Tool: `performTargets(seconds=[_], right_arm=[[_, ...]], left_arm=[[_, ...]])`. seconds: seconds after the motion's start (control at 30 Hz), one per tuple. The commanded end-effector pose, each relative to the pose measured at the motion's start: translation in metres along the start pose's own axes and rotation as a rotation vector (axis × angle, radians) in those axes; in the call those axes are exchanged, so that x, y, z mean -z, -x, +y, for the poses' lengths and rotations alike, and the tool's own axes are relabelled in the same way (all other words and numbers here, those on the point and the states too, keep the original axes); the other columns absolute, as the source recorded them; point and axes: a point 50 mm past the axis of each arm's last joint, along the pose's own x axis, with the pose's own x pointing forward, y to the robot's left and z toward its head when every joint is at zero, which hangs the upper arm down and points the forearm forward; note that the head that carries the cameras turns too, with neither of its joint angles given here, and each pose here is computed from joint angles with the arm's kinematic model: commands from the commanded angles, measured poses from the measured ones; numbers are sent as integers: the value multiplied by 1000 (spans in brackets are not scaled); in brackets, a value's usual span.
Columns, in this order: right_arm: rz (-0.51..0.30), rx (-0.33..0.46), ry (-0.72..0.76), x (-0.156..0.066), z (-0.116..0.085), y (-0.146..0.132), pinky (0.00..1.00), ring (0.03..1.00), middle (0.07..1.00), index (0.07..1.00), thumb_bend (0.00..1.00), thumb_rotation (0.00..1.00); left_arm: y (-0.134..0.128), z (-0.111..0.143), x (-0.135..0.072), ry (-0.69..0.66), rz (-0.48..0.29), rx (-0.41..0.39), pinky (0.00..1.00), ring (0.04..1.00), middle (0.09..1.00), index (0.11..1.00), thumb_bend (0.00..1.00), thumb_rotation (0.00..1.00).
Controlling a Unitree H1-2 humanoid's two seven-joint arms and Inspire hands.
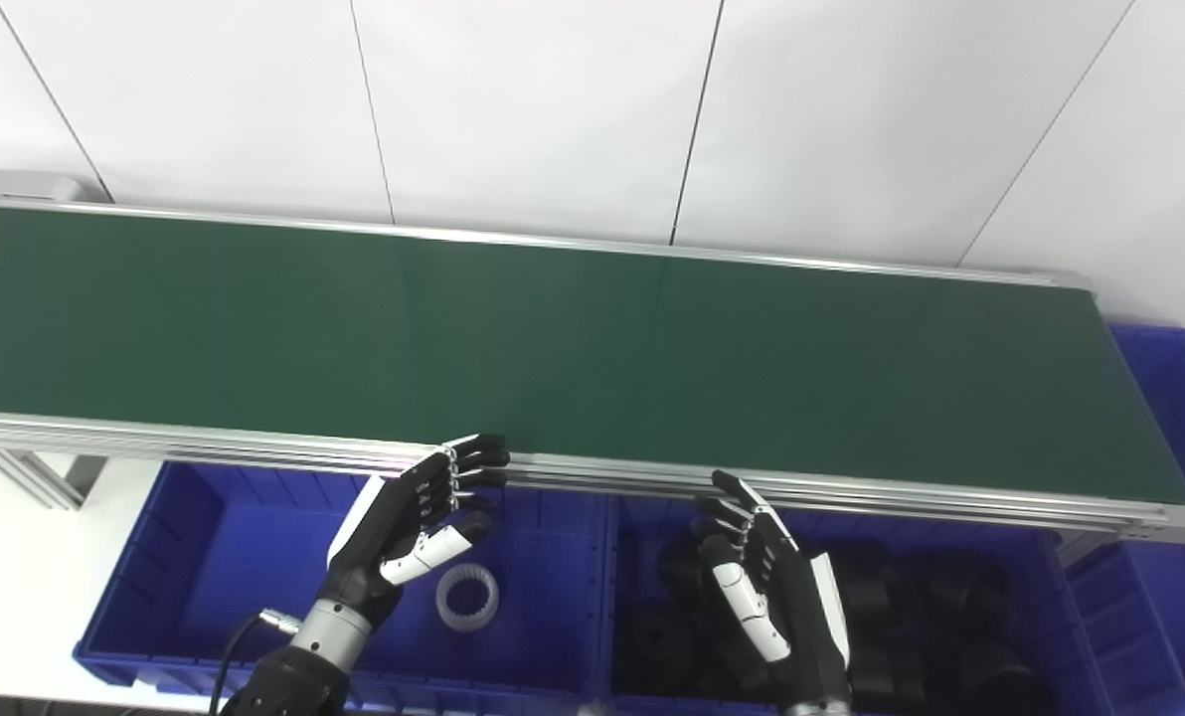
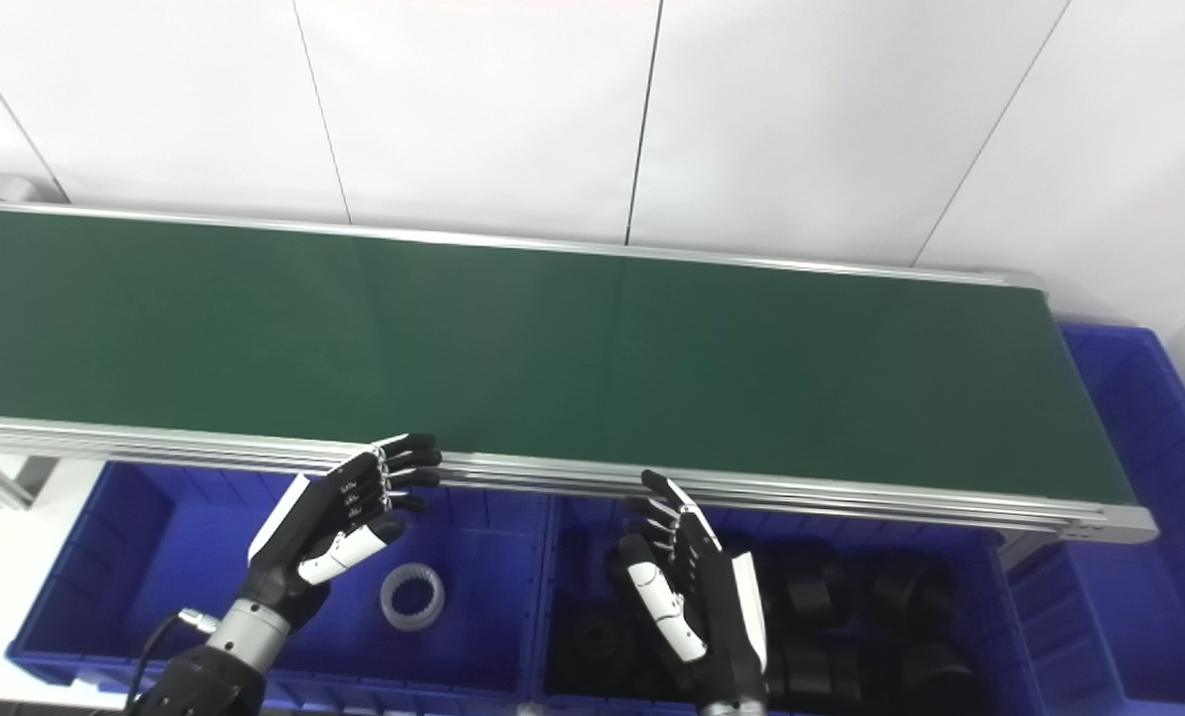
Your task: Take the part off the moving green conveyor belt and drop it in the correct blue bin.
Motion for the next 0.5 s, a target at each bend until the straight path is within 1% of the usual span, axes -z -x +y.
performTargets(seconds=[0.0,0.17,0.27,0.33,0.4,0.47], right_arm=[[-101,10,-2,-14,4,-8,637,717,763,859,608,763],[-100,12,-1,-15,4,-8,644,716,759,855,605,764],[-103,8,4,-14,7,-9,639,712,756,857,584,750],[-107,6,8,-13,9,-10,640,711,757,858,544,717],[-103,5,12,-12,11,-11,644,711,757,857,535,706],[-99,8,12,-12,11,-12,635,701,750,851,571,726]], left_arm=[[-7,4,-12,-10,-69,8,663,754,797,799,921,631],[-8,5,-12,-31,-79,21,648,746,801,805,865,601],[-8,8,-11,-34,-78,21,649,746,798,801,874,592],[-7,10,-11,-37,-75,21,656,751,799,803,890,600],[-7,12,-11,-28,-75,24,664,753,801,810,883,591],[-8,12,-11,-23,-76,28,675,752,803,812,847,566]])
